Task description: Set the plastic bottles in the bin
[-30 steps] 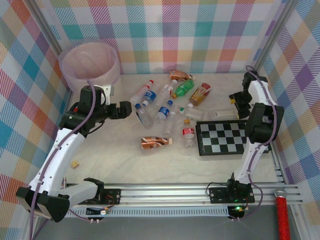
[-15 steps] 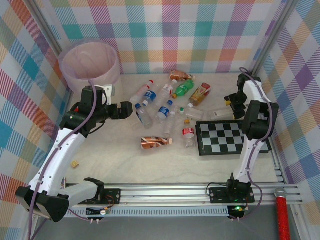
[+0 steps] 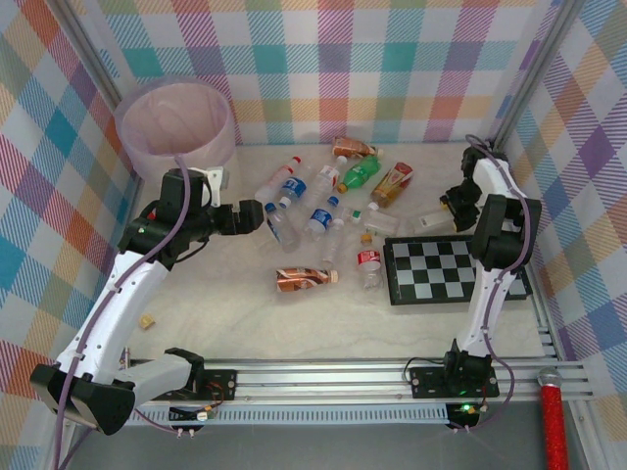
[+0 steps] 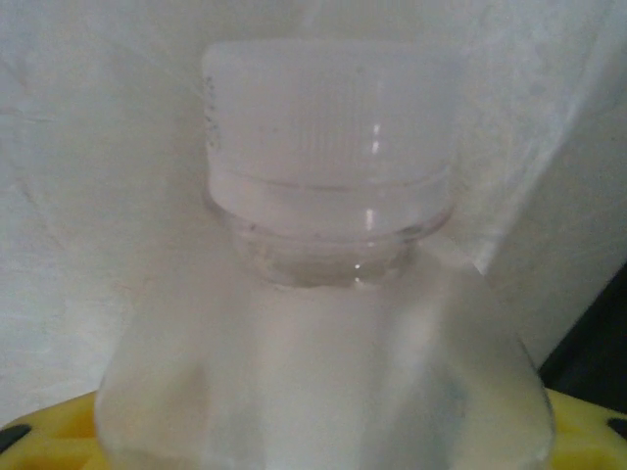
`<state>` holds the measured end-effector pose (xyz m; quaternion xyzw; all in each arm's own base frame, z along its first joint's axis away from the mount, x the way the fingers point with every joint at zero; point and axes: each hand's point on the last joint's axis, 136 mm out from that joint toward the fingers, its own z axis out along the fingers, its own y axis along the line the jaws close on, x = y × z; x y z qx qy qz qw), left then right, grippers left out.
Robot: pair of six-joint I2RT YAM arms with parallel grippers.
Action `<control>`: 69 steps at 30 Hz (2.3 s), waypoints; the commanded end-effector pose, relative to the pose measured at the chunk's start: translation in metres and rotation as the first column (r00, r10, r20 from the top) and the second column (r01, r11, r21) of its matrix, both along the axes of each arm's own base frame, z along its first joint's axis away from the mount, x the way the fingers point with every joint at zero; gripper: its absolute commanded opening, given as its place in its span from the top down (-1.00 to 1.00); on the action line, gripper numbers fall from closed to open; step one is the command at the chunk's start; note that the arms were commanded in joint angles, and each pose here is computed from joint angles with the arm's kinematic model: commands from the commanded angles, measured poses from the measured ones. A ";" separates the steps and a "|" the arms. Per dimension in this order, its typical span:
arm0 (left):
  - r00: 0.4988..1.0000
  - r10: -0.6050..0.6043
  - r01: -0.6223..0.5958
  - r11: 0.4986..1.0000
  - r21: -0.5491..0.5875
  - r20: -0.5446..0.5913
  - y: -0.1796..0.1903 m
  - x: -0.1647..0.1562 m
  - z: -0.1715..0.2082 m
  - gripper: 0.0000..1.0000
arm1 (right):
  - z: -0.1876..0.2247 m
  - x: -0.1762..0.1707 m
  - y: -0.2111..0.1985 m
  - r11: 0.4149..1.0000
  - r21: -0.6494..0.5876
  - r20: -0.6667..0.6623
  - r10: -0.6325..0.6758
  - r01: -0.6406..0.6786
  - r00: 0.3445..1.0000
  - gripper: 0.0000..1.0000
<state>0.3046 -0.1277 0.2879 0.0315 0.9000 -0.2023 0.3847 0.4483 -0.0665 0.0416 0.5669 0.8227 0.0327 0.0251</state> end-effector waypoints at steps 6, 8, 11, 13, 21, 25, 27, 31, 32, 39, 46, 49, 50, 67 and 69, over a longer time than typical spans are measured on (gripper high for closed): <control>0.996 -0.094 0.093 0.986 -0.141 -0.002 -0.031 -0.006 0.007 -1.00 | 0.082 0.017 0.000 0.988 -0.074 0.181 0.148 -0.136 0.972 0.15; 0.991 -0.134 0.133 0.972 -0.192 0.005 -0.042 -0.008 0.013 -1.00 | 0.105 0.020 0.013 0.970 -0.087 0.253 0.240 -0.225 0.937 0.20; 0.975 -0.221 0.217 0.931 -0.292 0.019 -0.065 -0.014 0.021 -0.99 | 0.137 0.023 0.049 0.911 -0.109 0.374 0.409 -0.398 0.833 0.20; 0.958 -0.285 0.275 0.893 -0.357 0.027 -0.081 -0.019 0.025 -1.00 | 0.161 0.021 0.084 0.851 -0.118 0.474 0.502 -0.512 0.724 0.20; 0.897 -0.427 0.428 0.775 -0.466 0.114 -0.133 -0.025 0.038 -0.99 | 0.226 -0.028 0.233 0.537 -0.233 0.616 0.727 -0.811 0.304 0.25; 0.887 -0.453 0.444 0.791 -0.422 0.084 -0.153 -0.024 0.022 -0.99 | 0.232 -0.055 0.288 0.451 -0.196 0.665 0.714 -0.871 0.220 0.23; 0.890 -0.448 0.441 0.807 -0.393 0.078 -0.159 -0.023 0.015 -0.99 | 0.233 -0.065 0.306 0.432 -0.173 0.688 0.696 -0.885 0.206 0.23; 0.884 -0.463 0.453 0.818 -0.355 0.063 -0.175 -0.027 0.003 -0.99 | 0.233 -0.077 0.330 0.414 -0.128 0.714 0.670 -0.901 0.206 0.21; 0.892 -0.448 0.441 0.837 -0.323 0.058 -0.175 -0.024 -0.002 -1.00 | 0.232 -0.079 0.332 0.419 -0.116 0.718 0.662 -0.901 0.215 0.20; 0.923 -0.384 0.382 0.893 -0.237 0.040 -0.181 -0.006 -0.021 -1.00 | 0.234 -0.098 0.352 0.388 -0.077 0.753 0.627 -0.918 0.202 0.16; 0.922 -0.384 0.382 0.892 -0.241 0.042 -0.189 0.001 -0.026 -0.90 | 0.238 -0.108 0.356 0.377 -0.074 0.763 0.617 -0.923 0.191 0.12; 0.914 -0.403 0.400 0.877 -0.266 0.049 -0.194 -0.002 -0.023 -0.69 | 0.236 -0.108 0.355 0.382 -0.077 0.760 0.620 -0.921 0.194 0.11; 0.912 -0.406 0.404 0.872 -0.276 0.051 -0.195 -0.002 -0.022 -0.61 | 0.236 -0.108 0.354 0.384 -0.080 0.759 0.622 -0.920 0.194 0.10; 0.918 -0.396 0.386 0.876 -0.290 0.028 -0.197 0.001 -0.029 -0.08 | 0.247 -0.103 0.334 0.447 -0.089 0.749 0.619 -0.890 0.236 -0.63; 0.919 -0.394 0.385 0.877 -0.288 0.030 -0.196 0.002 -0.029 -0.07 | 0.253 -0.102 0.322 0.470 -0.104 0.751 0.615 -0.877 0.240 -0.71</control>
